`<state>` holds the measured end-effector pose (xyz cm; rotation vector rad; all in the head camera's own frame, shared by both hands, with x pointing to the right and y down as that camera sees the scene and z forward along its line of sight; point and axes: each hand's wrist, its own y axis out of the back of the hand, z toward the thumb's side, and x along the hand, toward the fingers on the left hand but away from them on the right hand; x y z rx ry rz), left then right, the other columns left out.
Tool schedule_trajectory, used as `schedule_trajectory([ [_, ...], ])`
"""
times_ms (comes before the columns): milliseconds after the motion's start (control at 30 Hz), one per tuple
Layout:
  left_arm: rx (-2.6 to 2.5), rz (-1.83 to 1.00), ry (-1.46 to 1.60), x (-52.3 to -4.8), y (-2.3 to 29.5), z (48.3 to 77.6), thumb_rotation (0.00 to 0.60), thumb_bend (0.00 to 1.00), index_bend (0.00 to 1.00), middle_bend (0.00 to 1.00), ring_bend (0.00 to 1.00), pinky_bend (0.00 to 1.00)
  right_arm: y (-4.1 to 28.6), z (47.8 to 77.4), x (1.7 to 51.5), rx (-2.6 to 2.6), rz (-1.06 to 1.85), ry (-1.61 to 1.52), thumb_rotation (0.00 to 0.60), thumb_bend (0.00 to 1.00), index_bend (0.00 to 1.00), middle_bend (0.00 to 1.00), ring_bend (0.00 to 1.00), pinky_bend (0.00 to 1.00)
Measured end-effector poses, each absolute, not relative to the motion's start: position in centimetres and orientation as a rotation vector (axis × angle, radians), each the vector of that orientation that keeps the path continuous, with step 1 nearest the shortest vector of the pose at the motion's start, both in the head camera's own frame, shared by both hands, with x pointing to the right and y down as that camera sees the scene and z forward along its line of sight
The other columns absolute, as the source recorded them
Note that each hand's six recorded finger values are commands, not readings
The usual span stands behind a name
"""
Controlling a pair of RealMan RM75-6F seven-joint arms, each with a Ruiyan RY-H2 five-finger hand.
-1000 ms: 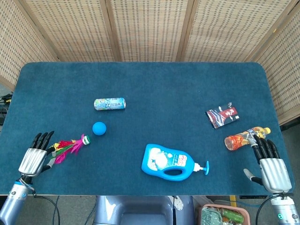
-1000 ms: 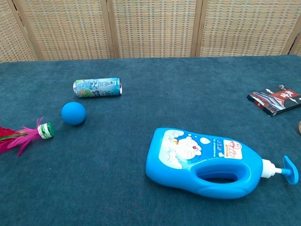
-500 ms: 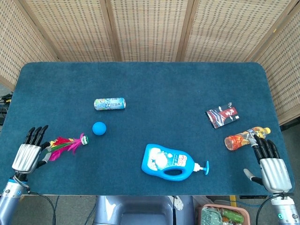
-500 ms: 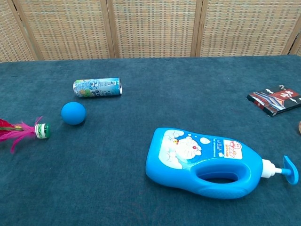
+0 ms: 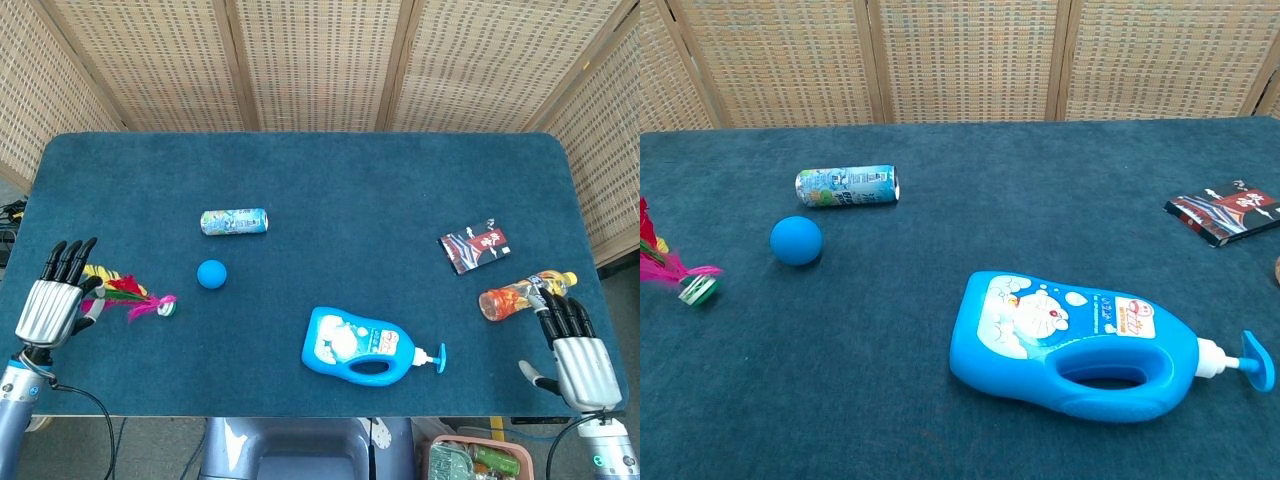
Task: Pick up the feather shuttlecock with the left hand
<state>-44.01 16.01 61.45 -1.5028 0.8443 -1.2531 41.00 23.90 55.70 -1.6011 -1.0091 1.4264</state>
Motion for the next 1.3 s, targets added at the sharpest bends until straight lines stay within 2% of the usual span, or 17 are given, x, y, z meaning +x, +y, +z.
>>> schedule_trajectory([
  [233, -1.48, -1.263, 0.839, -42.4, 13.8, 61.0, 0.6, 0.43, 0.66, 0.0, 0.0, 0.0, 23.9, 55.8, 40.9, -1.608, 1.428, -1.002, 0.6, 0.19, 0.0, 0.0, 0.0, 0.02],
  [633, -1.476, -1.24, 0.85, -41.1, 13.4, 60.9, 0.6, 0.43, 0.64, 0.0, 0.0, 0.0, 23.9, 55.9, 40.9, -1.61, 1.427, -1.001, 0.6, 0.18, 0.0, 0.0, 0.0, 0.02],
  [700, -1.476, -1.241, 0.844, -41.0, 13.5, 61.0, 0.6, 0.43, 0.57, 0.0, 0.0, 0.0, 23.9, 55.9, 40.8, -1.611, 1.427, -1.0, 0.6, 0.19, 0.0, 0.0, 0.0, 0.02],
  [800, -1.48, -1.242, 0.833, -40.9, 13.6, 61.2, 0.6, 0.4, 0.32, 0.0, 0.0, 0.0, 24.0, 55.9, 40.8, -1.613, 1.428, -0.999, 0.6, 0.19, 0.0, 0.0, 0.0, 0.02],
  [900, -1.478, -1.242, 0.809, -40.8, 13.8, 61.4, 0.6, 0.33, 0.18, 0.0, 0.0, 0.0, 24.0, 55.9, 40.8, -1.613, 1.428, -0.997, 0.6, 0.18, 0.0, 0.0, 0.0, 0.02],
  [1067, -1.47, -1.237, 0.815, -40.7, 13.8, 61.4, 0.6, 0.32, 0.09, 0.0, 0.0, 0.0, 24.0, 55.8, 40.6, -1.615, 1.417, -0.994, 0.6, 0.19, 0.0, 0.0, 0.0, 0.02],
  [1300, -1.467, -1.208, 0.826, -40.3, 13.7, 60.7, 0.6, 0.31, 0.08, 0.0, 0.0, 0.0, 24.0, 55.8, 40.6, -1.616, 1.419, -0.995, 0.6, 0.19, 0.0, 0.0, 0.0, 0.02],
])
